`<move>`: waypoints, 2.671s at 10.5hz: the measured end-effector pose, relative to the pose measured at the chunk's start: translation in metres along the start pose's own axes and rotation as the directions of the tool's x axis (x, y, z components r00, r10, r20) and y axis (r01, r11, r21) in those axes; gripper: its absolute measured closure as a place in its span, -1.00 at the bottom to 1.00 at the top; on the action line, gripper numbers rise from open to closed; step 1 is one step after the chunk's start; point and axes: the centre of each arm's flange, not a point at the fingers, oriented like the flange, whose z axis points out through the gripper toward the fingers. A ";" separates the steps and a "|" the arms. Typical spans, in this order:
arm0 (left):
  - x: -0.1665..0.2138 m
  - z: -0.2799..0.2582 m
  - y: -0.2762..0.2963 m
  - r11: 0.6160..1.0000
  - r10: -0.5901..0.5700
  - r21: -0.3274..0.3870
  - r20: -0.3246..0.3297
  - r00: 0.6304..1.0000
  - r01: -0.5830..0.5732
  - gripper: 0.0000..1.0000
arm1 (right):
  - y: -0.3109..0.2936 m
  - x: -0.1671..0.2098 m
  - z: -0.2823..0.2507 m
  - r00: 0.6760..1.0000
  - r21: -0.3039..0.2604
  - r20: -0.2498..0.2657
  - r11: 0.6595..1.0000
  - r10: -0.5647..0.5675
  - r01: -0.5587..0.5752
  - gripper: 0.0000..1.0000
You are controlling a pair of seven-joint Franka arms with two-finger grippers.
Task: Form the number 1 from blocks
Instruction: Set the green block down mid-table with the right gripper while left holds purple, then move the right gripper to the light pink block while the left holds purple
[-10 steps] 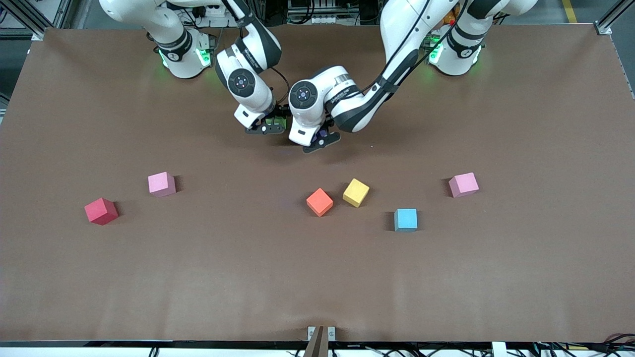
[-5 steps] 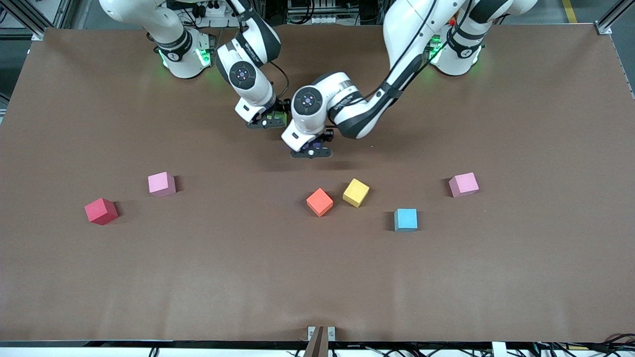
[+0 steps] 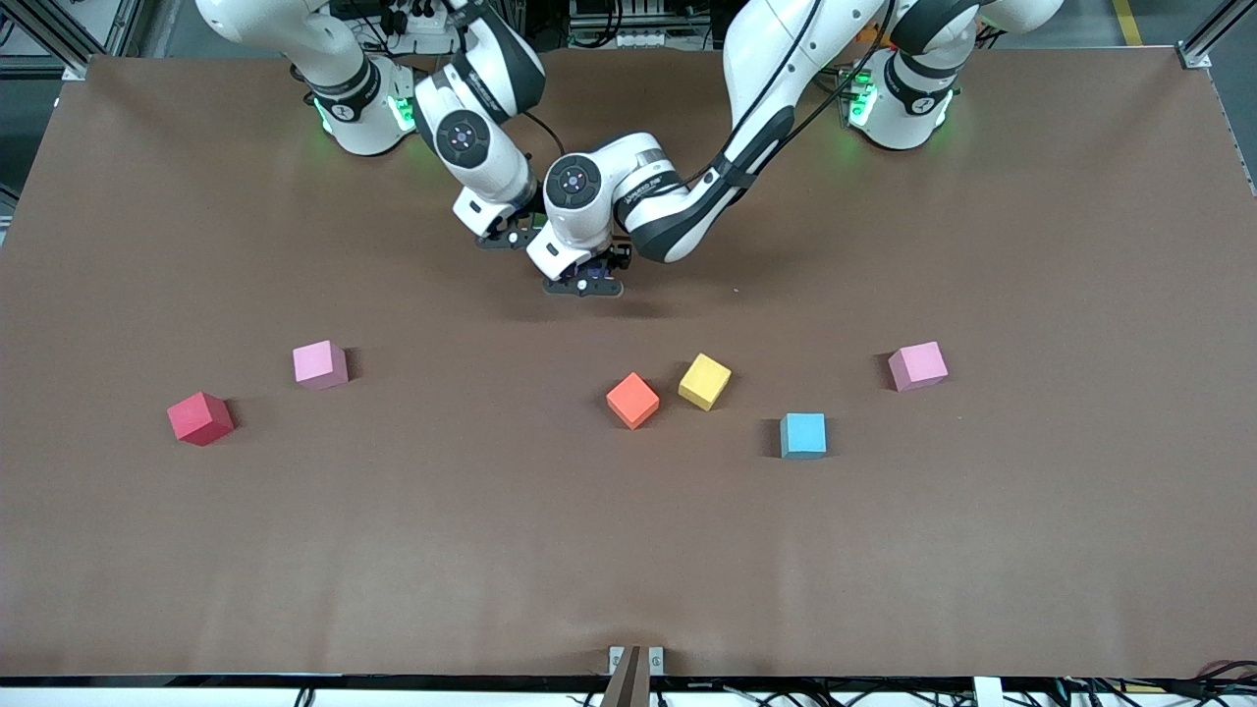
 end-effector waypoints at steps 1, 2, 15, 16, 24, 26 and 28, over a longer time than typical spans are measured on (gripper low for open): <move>0.003 0.002 -0.003 1.000 -0.007 0.005 -0.001 1.000 0.007 -0.19 | 0.010 -0.007 -0.009 1.000 0.007 -0.011 1.000 -0.012 0.012 -1.00; 0.008 0.004 -0.006 1.000 -0.016 0.010 -0.004 1.000 0.017 -0.19 | 0.018 -0.015 -0.013 1.000 0.009 -0.018 1.000 -0.018 0.018 -1.00; 0.025 -0.024 0.019 0.988 -0.156 -0.012 -0.072 0.985 0.155 -0.19 | 0.159 0.119 -0.204 0.999 0.001 -0.020 0.999 -0.046 0.046 -1.00; 0.015 -0.014 0.030 0.989 -0.148 0.000 -0.082 0.986 0.149 -0.19 | 0.169 0.144 -0.213 1.000 -0.003 -0.015 1.000 -0.021 0.021 -1.00; -0.003 -0.001 0.068 0.994 -0.111 -0.024 -0.103 0.988 0.109 -0.19 | 0.330 0.271 -0.139 0.982 -0.096 0.041 0.978 -0.182 0.185 -1.00; -0.006 0.002 0.069 0.994 -0.108 -0.020 -0.102 0.989 0.106 -0.19 | 0.329 0.276 -0.133 0.979 -0.110 0.037 0.972 -0.203 0.206 -1.00; -0.008 0.004 0.071 0.995 -0.104 -0.018 -0.102 0.989 0.102 -0.19 | 0.338 0.278 -0.127 0.973 -0.116 0.039 0.967 -0.226 0.229 -1.00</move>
